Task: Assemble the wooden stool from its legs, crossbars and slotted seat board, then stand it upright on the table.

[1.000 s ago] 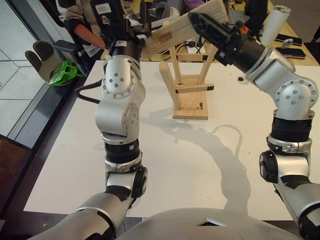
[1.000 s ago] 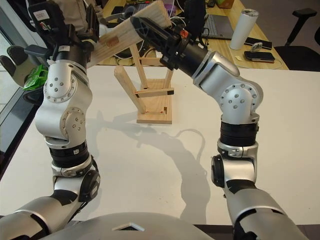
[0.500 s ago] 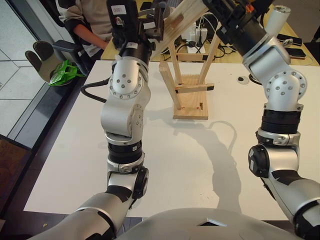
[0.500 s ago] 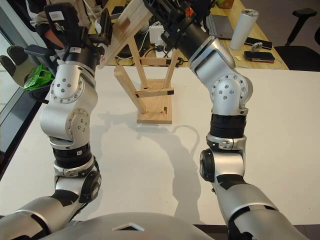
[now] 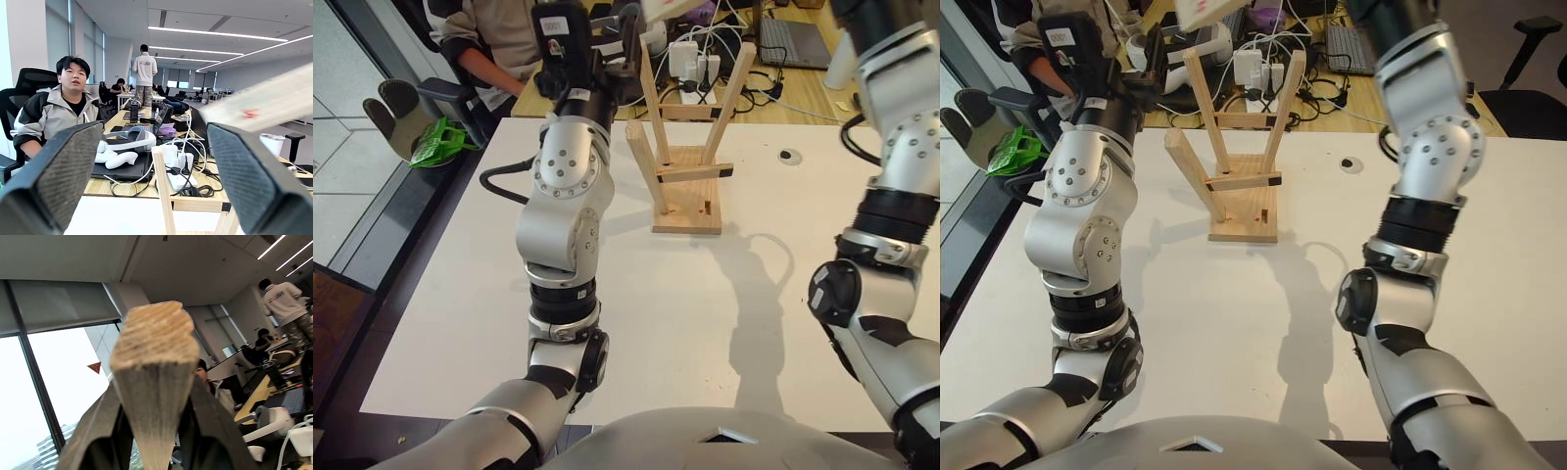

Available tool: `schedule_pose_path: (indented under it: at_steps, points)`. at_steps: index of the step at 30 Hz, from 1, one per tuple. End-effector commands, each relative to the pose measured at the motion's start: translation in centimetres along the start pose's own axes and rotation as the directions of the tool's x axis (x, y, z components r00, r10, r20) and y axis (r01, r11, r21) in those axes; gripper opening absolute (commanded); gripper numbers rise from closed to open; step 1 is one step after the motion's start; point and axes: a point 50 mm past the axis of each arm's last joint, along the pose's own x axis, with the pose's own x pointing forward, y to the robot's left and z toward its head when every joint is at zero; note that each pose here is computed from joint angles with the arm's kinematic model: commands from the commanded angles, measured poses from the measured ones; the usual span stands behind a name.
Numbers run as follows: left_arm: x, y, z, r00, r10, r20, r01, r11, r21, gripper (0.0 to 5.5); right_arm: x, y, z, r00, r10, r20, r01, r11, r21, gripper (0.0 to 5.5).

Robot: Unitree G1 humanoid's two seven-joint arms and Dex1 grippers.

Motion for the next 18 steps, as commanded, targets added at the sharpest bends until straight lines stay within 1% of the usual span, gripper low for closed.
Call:
schedule_pose_path:
  at_steps: [1, 2, 4, 6, 8, 11, 14, 16, 18]
  points:
    - [-0.4, 1.6, 0.1, 0.996, 0.087, 0.007, -0.087, 0.996, 0.013, 3.9, -3.6, -4.2, 3.9, 0.969, -0.247, 0.03, 0.248, 0.956, -0.153, 0.99]
    - [-0.5, 2.0, 0.1, 0.993, 0.114, 0.011, -0.114, 0.993, 0.01, 3.9, -5.0, -5.5, 4.5, 0.944, -0.33, 0.027, 0.329, 0.927, -0.181, 0.99]
    - [-0.7, 2.7, 0.1, 0.987, 0.158, 0.012, -0.158, 0.987, -0.004, 3.9, -7.2, -7.1, 4.9, 0.897, -0.441, 0.002, 0.431, 0.875, -0.221, 0.99]
    - [-0.9, 2.9, 0.0, 0.984, 0.178, 0.007, -0.178, 0.984, -0.018, 3.9, -9.9, -8.5, 4.0, 0.842, -0.536, -0.055, 0.509, 0.825, -0.247, 0.99]
    - [-1.0, 2.8, -0.1, 0.984, 0.179, 0.001, -0.179, 0.984, -0.022, 3.9, -12.1, -9.1, 2.7, 0.801, -0.588, -0.118, 0.551, 0.799, -0.241, 0.99]
    - [-1.2, 2.9, -0.3, 0.983, 0.184, -0.011, -0.184, 0.983, -0.025, 3.9, -14.2, -8.2, -1.1, 0.77, -0.586, -0.254, 0.558, 0.81, -0.178, 0.99]
    - [-1.1, 2.8, -0.4, 0.983, 0.185, -0.015, -0.186, 0.982, -0.03, 3.9, -15.3, -6.4, -4.6, 0.75, -0.555, -0.359, 0.552, 0.825, -0.122, 0.99]
    - [-1.1, 2.7, -0.4, 0.983, 0.181, -0.018, -0.181, 0.983, -0.031, 3.9, -15.4, -5.4, -6.0, 0.756, -0.532, -0.383, 0.547, 0.834, -0.078, 0.99]
    - [-1.1, 2.7, -0.5, 0.984, 0.179, -0.021, -0.18, 0.983, -0.031, 3.9, -15.2, -4.9, -6.7, 0.76, -0.524, -0.385, 0.55, 0.834, -0.049, 0.99]
